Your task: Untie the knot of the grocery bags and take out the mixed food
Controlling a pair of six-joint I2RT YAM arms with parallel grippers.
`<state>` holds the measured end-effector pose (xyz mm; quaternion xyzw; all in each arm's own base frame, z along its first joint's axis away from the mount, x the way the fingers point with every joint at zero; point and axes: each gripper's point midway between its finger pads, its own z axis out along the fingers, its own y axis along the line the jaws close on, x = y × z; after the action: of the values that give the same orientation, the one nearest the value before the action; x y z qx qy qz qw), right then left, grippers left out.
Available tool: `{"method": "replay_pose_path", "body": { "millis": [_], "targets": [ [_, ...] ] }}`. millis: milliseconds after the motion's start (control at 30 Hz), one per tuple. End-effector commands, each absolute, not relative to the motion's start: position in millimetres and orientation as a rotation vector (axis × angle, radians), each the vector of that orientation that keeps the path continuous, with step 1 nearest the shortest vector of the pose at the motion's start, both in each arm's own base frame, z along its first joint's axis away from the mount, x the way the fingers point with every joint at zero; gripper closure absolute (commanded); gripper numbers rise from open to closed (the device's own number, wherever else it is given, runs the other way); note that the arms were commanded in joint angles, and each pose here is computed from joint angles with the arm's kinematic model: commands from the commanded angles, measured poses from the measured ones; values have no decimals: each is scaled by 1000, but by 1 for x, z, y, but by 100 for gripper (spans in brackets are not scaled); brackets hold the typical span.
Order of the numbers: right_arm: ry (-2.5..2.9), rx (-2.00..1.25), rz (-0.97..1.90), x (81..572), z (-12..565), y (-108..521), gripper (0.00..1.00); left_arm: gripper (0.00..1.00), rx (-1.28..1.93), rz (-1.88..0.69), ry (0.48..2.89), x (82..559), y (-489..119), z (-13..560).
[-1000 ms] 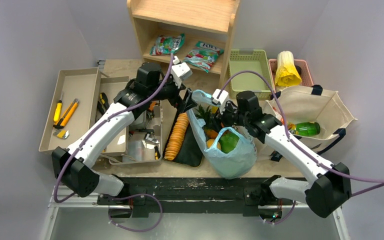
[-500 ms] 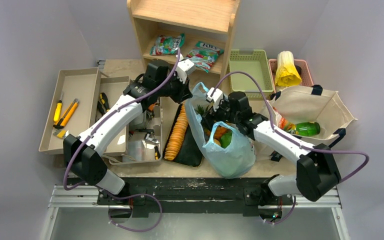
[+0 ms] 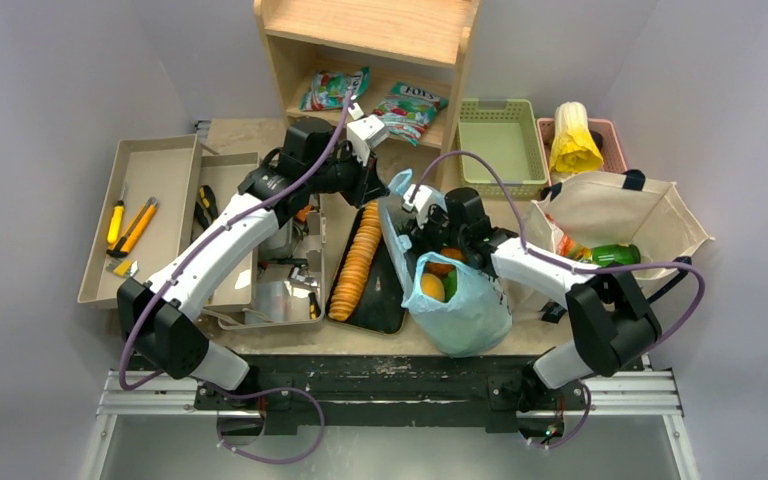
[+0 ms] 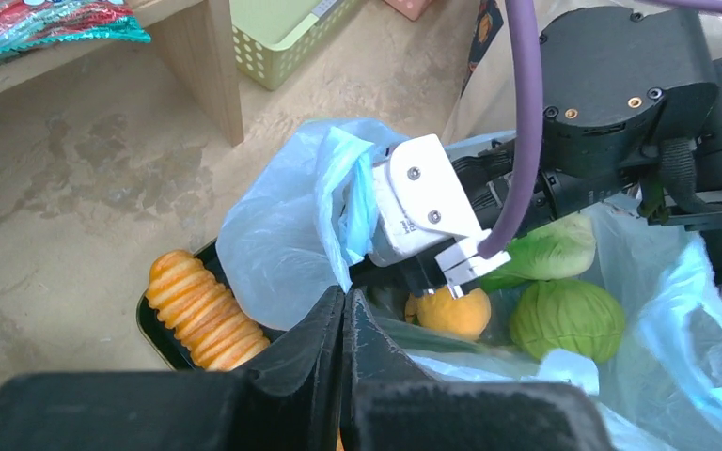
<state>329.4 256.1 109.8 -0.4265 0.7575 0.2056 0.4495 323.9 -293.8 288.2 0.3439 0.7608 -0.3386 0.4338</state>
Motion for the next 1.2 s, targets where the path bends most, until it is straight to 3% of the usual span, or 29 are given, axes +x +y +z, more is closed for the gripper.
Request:
{"method": "replay_pose_path", "body": {
  "millis": [0,33,67,800,1033,1167],
  "targets": [
    [1731,-1100,498,335,157,264,91,100,860,-865,1858,318,-294,303],
    [1722,-1108,501,331,168,262,99,100,855,-859,1863,319,-292,302],
    [1708,-1109,505,326,179,260,100,100,853,-857,1868,320,-291,300],
    [1334,-947,666,231,405,232,100,100,779,-857,1977,344,-288,272],
    [1157,-758,664,244,516,229,100,100,826,-853,1960,343,-289,272],
    [1127,-492,576,276,567,203,100,100,839,-873,1934,341,-292,274]
  ]
}}
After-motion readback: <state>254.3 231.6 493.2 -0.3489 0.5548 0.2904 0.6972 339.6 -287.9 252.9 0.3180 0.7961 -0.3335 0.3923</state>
